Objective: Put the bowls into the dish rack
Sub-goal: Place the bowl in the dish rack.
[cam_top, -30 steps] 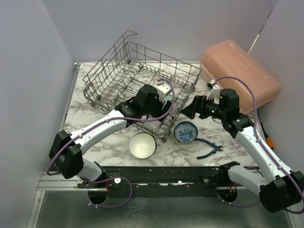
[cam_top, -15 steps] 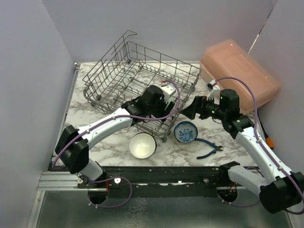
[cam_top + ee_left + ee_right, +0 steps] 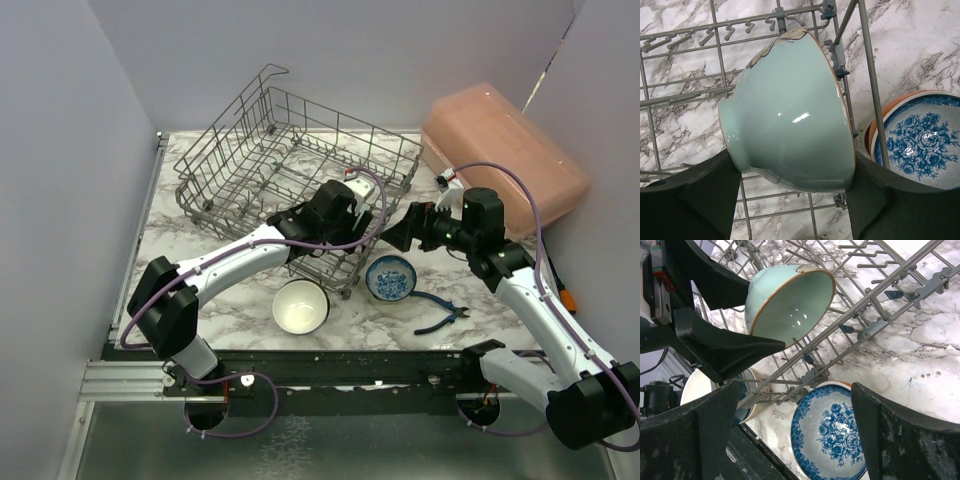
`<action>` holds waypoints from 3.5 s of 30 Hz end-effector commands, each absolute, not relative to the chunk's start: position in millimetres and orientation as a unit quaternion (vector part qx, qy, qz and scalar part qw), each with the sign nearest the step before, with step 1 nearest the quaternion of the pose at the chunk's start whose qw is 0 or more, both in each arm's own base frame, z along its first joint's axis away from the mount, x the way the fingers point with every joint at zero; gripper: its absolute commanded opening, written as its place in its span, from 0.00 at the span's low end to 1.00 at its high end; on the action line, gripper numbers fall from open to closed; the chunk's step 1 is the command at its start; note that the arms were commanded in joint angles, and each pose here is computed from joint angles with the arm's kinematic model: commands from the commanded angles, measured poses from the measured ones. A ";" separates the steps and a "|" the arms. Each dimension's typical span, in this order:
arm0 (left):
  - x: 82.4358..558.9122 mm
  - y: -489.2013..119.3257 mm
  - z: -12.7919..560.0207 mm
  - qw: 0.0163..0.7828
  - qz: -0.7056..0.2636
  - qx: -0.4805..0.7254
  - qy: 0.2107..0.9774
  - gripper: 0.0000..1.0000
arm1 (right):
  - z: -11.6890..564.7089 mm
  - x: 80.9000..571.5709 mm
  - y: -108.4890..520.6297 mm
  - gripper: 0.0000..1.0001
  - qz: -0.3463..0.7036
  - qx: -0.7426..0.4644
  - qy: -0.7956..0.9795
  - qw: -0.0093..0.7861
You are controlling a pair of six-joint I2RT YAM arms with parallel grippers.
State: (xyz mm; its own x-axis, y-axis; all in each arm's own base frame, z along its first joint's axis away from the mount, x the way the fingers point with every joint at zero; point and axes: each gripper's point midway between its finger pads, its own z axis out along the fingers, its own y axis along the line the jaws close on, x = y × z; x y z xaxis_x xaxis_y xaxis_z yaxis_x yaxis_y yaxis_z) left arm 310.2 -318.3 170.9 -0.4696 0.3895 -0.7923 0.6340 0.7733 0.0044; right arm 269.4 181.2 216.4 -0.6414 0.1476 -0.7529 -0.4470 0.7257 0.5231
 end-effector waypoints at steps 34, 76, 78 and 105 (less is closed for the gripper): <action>297.8 -332.3 123.8 0.312 -0.126 0.315 0.887 0.40 | 234.6 266.8 175.3 0.96 0.354 -0.089 0.816 0.448; 318.2 -347.2 176.1 0.386 -0.150 0.305 0.858 0.96 | 240.4 263.6 179.5 0.95 0.364 -0.113 0.808 0.450; 318.7 -349.7 177.1 0.389 -0.155 0.308 0.855 0.95 | 240.8 263.9 179.7 0.95 0.364 -0.113 0.807 0.451; 319.8 -339.7 145.7 0.379 -0.125 0.318 0.860 0.83 | 239.4 265.3 180.5 0.95 0.365 -0.111 0.809 0.447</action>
State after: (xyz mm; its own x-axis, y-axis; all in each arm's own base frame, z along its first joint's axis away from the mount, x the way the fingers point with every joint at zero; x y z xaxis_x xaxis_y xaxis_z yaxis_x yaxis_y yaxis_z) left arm 320.0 -347.2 155.9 -0.5124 0.4260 -0.7457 0.6512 0.7588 -0.0140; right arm 264.7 177.4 233.8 -0.5847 0.1545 -0.7964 -0.4796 0.7260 0.4929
